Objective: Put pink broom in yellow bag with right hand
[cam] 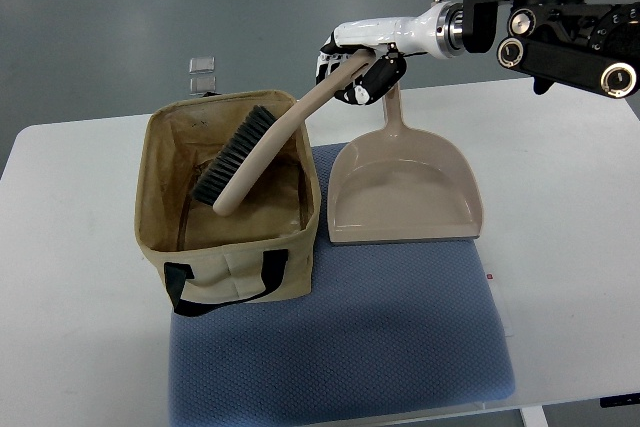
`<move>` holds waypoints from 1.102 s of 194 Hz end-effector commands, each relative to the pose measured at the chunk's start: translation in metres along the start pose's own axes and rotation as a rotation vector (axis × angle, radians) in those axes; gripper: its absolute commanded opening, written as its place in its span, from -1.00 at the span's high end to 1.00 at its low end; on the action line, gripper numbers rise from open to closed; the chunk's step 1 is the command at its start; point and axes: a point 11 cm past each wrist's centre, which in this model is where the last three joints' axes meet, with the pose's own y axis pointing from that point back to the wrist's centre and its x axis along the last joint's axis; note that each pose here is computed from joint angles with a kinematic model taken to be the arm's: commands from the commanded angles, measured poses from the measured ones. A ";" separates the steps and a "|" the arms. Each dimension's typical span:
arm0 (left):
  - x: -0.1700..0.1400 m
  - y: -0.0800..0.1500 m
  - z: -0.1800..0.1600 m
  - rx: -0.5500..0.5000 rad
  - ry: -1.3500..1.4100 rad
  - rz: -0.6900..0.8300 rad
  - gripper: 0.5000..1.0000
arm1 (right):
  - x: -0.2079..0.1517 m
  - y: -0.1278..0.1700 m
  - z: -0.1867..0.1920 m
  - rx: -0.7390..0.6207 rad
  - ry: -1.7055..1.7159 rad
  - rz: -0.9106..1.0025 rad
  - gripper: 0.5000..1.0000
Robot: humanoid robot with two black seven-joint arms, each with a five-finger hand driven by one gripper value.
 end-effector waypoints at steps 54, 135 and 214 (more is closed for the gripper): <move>-0.001 0.000 0.000 0.000 0.000 -0.002 -1.00 | -0.018 -0.029 -0.018 0.022 0.043 -0.032 1.00; 0.000 0.000 0.000 0.000 0.000 0.000 -1.00 | -0.027 -0.035 -0.020 0.033 0.033 -0.042 -0.63; -0.001 0.000 -0.004 0.010 -0.001 -0.003 -1.00 | 0.057 0.015 -0.013 0.035 -0.024 0.179 -0.71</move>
